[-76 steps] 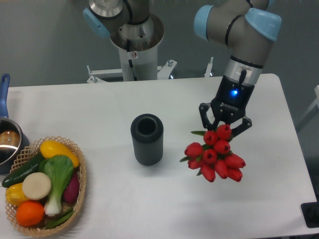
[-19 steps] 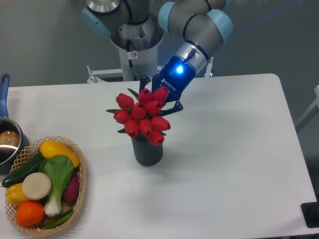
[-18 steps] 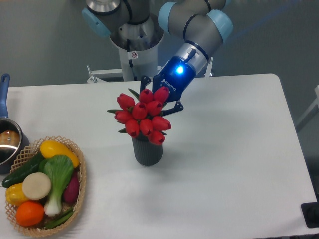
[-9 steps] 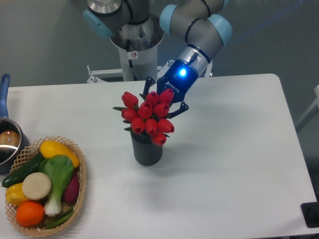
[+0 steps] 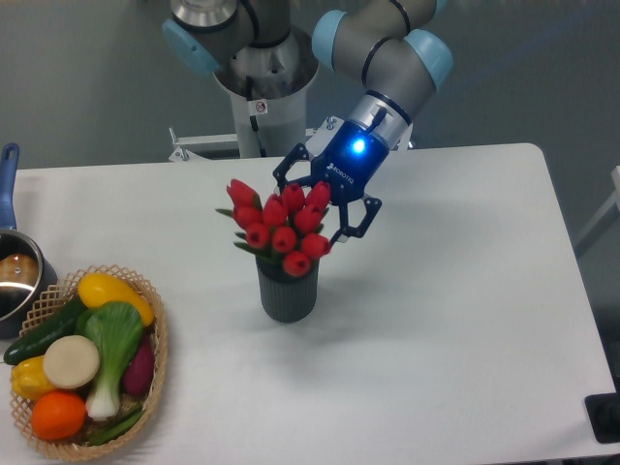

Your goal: Insert the flowers into the vase

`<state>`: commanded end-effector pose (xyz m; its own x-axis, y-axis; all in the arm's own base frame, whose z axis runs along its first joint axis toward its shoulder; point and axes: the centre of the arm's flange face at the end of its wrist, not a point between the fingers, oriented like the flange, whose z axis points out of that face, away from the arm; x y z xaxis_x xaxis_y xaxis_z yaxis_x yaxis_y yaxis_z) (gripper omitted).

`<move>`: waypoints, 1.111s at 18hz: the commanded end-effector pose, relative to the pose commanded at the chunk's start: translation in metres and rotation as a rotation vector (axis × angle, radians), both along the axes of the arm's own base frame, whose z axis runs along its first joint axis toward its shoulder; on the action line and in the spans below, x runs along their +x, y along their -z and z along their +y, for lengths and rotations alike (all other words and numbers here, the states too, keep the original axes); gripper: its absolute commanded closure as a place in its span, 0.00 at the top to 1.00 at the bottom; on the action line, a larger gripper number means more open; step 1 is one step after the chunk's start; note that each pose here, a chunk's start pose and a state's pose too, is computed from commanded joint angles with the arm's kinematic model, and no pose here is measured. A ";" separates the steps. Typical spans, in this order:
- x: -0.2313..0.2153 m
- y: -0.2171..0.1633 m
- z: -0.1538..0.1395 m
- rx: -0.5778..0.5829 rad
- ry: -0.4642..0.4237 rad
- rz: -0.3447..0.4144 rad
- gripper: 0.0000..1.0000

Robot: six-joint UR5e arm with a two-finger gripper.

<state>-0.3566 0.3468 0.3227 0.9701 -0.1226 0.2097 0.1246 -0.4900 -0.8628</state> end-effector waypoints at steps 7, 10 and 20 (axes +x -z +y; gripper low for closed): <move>-0.019 -0.017 -0.026 0.007 -0.069 0.036 1.00; -0.034 -0.029 -0.046 -0.005 -0.120 0.071 1.00; -0.077 -0.050 -0.082 -0.456 -0.254 0.304 1.00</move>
<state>-0.4332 0.2649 0.3726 0.9818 0.1584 -0.1044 0.0674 -0.8058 -0.5884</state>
